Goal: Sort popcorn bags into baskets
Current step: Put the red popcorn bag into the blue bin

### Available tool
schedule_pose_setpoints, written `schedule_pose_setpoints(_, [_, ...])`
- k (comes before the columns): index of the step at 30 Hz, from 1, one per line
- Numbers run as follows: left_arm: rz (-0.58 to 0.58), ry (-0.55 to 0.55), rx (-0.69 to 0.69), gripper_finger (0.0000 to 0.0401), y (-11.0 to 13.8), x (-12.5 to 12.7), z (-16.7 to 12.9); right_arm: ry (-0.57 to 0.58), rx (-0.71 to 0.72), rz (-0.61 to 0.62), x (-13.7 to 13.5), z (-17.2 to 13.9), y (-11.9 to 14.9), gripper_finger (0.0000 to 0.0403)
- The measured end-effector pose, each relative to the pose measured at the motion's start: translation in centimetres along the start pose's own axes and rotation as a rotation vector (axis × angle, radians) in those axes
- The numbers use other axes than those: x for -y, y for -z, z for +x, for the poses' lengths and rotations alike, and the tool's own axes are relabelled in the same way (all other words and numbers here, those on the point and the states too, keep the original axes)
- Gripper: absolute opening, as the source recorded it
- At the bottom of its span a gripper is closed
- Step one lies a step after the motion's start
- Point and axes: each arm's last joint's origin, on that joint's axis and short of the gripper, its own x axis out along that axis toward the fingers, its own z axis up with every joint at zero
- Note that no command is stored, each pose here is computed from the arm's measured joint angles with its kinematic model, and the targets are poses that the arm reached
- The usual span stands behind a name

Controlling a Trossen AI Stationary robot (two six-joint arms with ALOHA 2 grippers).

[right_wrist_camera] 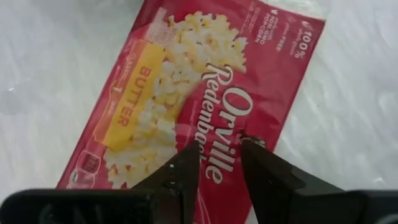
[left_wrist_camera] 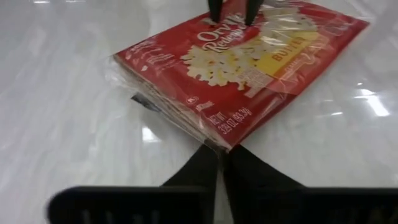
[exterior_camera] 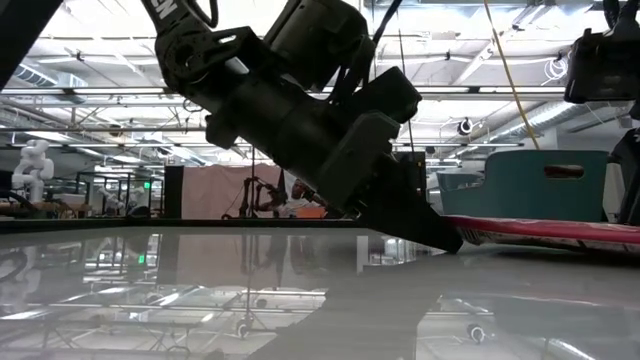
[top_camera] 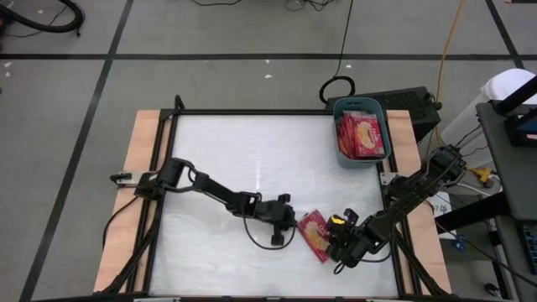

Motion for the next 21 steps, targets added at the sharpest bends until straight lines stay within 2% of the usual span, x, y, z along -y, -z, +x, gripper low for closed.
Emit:
schedule_pose_setpoints(3, [-0.005, 0.026, -0.005, 0.0006, 0.0, -0.3, 0.0, 0.005, 0.017, 0.0, 0.0, 0.0, 0.0, 0.0113])
schedule_pose_setpoints(11, [0.053, 0.015, -0.007, 0.0003, -0.2, -0.1, -0.2, 0.009, 0.042, 0.001, 0.0, -0.1, -0.2, 0.0113])
schedule_pose_setpoints(15, [0.159, -0.033, -0.004, 0.0002, -0.8, 0.1, -0.7, -0.007, 0.098, 0.032, 0.1, -1.0, -0.7, 0.0113])
schedule_pose_setpoints(21, [0.345, -0.104, 0.013, 0.0001, -1.3, 1.3, -1.0, -0.107, 0.121, 0.117, 0.2, -3.3, -1.6, 0.0114])
